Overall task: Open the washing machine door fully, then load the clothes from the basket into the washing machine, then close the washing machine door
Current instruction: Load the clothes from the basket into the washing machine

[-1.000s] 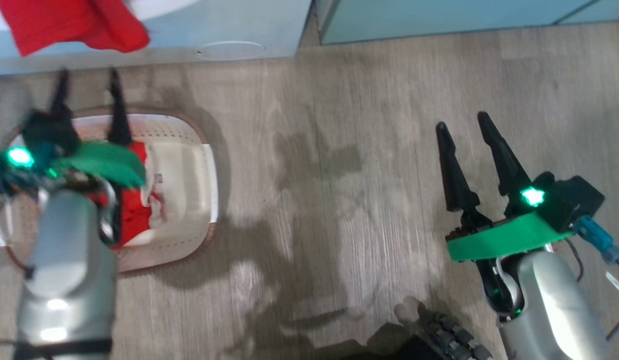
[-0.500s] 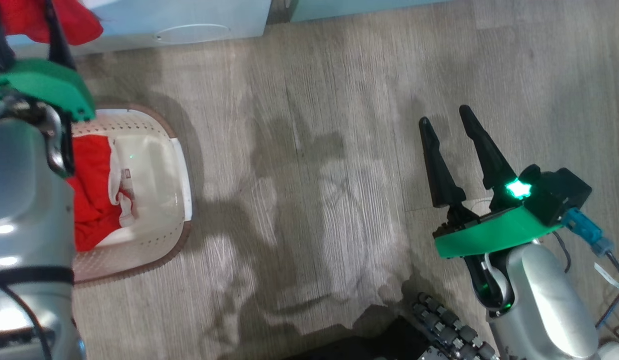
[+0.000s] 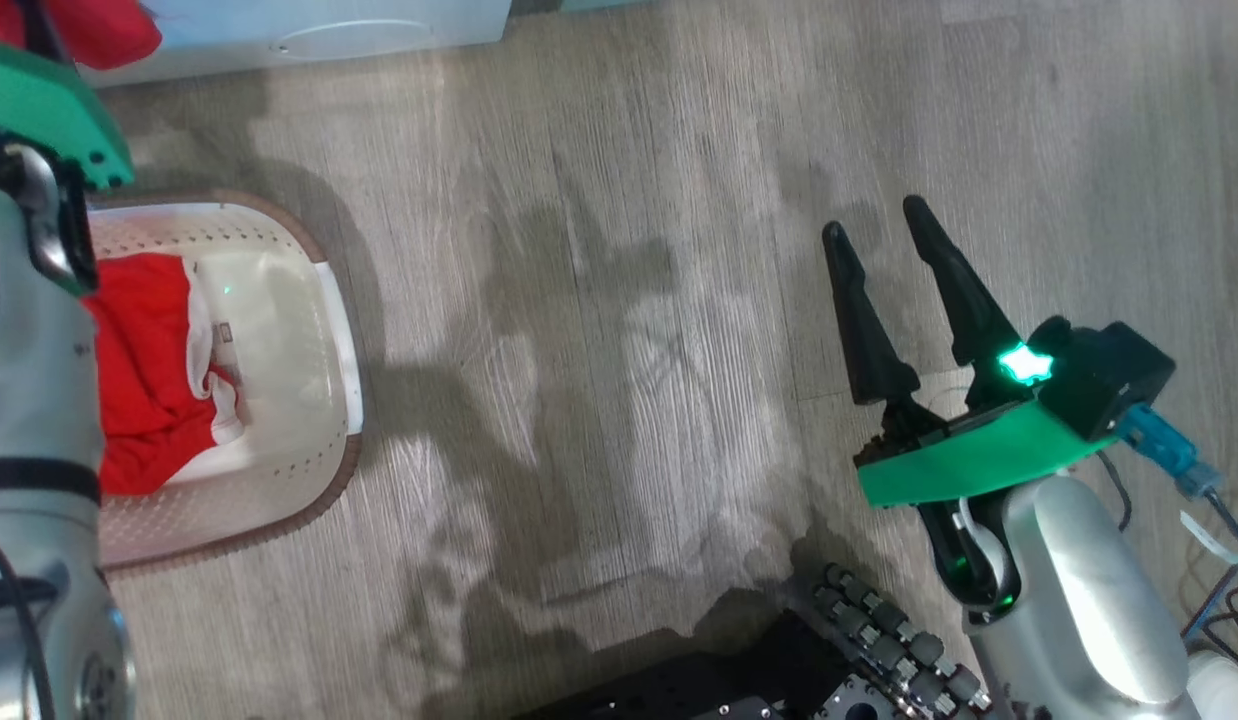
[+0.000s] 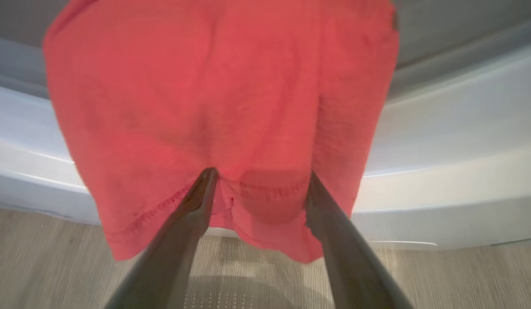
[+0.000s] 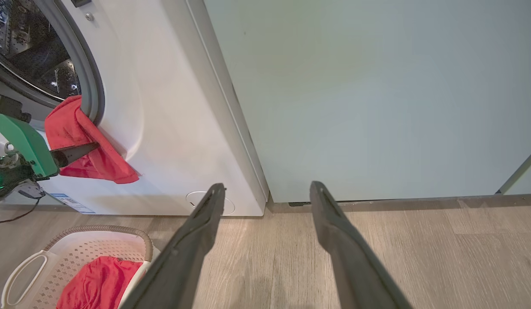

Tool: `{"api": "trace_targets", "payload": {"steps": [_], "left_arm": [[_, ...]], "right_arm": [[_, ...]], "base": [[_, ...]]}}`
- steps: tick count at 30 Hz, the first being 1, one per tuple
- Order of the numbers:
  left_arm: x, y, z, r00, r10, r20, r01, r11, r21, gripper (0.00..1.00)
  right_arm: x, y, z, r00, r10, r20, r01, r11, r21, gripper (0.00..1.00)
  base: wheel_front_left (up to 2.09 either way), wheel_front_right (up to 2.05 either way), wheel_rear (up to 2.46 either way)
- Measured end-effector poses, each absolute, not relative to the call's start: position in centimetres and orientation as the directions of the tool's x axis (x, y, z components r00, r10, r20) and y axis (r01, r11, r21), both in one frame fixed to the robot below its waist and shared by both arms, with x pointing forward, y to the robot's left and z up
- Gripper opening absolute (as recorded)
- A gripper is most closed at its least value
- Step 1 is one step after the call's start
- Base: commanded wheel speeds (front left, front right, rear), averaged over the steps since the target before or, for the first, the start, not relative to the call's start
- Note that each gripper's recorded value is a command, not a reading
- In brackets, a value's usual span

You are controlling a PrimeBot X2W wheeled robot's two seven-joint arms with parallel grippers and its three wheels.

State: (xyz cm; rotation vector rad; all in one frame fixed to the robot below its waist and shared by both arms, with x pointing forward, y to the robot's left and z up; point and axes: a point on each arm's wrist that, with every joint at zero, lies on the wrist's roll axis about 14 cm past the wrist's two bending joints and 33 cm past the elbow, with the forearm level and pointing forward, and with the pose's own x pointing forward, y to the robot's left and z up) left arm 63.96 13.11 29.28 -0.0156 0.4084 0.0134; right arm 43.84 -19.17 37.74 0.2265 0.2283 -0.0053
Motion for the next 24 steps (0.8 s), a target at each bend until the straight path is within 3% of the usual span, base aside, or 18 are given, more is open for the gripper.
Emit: {"api": "trace_targets", "payload": {"steps": [12,15,16,24], "left_arm": [[65.2,13.5,28.9,0.92,0.027,-0.392,-0.041,0.999,-0.026,1.0],[65.3,13.4,28.7,0.917,0.021,-0.398,-0.04,0.998,-0.04,0.14],[65.3,13.3,28.7,0.918,0.019,-0.396,-0.038,0.998,-0.041,0.0],[65.4,12.9,29.2,0.922,-0.004,-0.387,-0.017,0.999,-0.051,0.0]], "right_arm": [[44.4,-18.9,37.1,0.972,0.03,-0.233,0.023,0.975,0.221,1.0],[44.5,-18.9,37.1,0.972,0.031,-0.231,0.021,0.975,0.221,1.0],[44.5,-18.9,37.1,0.972,0.031,-0.231,0.021,0.975,0.221,1.0],[44.5,-18.9,37.4,0.974,0.033,-0.226,0.019,0.975,0.222,1.0]], "base": [[0.0,0.0,0.0],[0.0,0.0,0.0],[0.0,0.0,0.0],[0.0,0.0,0.0]]}}
